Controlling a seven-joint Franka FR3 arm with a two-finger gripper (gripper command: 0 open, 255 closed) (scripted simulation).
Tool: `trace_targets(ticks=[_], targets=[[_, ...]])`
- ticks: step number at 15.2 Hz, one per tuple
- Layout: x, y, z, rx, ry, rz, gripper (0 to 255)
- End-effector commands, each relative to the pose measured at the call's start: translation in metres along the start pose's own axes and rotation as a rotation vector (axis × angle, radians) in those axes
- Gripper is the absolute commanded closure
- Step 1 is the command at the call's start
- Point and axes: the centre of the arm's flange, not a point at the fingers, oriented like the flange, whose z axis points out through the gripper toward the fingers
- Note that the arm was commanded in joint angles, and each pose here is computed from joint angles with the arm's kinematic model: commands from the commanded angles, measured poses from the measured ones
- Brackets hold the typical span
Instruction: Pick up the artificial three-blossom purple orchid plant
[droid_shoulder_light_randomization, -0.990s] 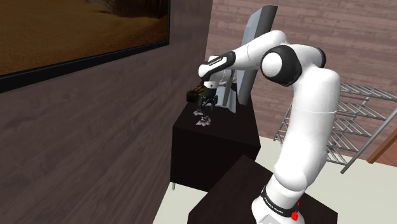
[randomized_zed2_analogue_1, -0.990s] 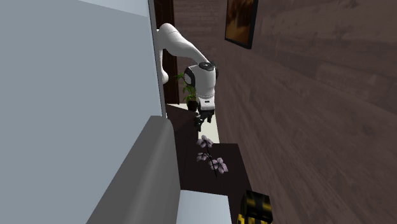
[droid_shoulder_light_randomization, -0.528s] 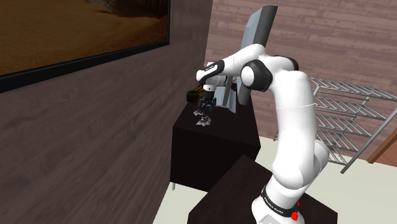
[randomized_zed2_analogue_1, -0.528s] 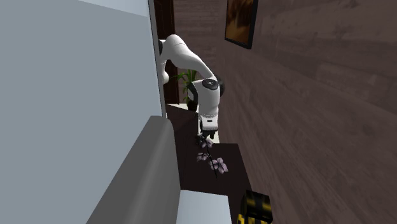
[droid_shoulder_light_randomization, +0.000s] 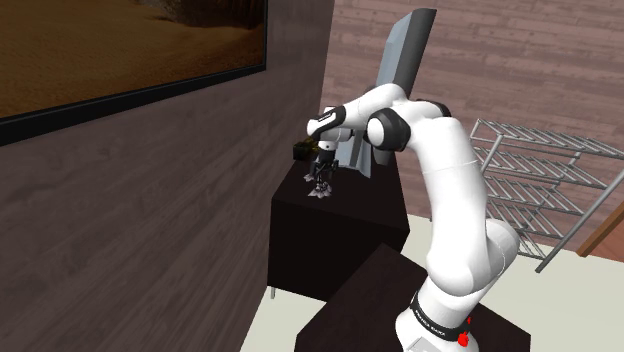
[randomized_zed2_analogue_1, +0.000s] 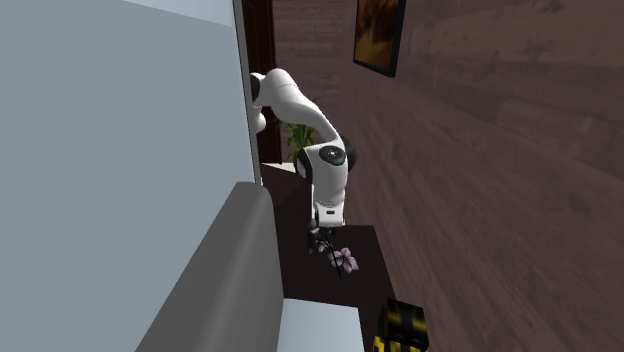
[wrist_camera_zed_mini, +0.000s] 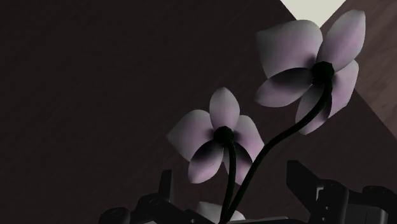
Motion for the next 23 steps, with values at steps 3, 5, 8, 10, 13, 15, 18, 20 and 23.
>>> trace_targets(ticks=[3, 5, 8, 10, 13, 15, 18, 20, 23], targets=[[0.002, 0.002, 0.018, 0.000, 0.001, 0.000, 0], [0.002, 0.002, 0.018, 0.000, 0.001, 0.000, 255], [0.001, 0.002, 0.018, 0.000, 0.001, 0.000, 255], [0.001, 0.002, 0.018, 0.000, 0.001, 0.000, 255], [0.001, 0.002, 0.018, 0.000, 0.001, 0.000, 255], [0.001, 0.002, 0.013, 0.000, 0.001, 0.000, 255], [-0.001, 0.000, -0.003, 0.000, 0.001, 0.000, 255], [-0.002, 0.000, -0.013, 0.000, 0.001, 0.000, 255], [-0.004, -0.002, -0.029, 0.000, 0.001, 0.000, 255]])
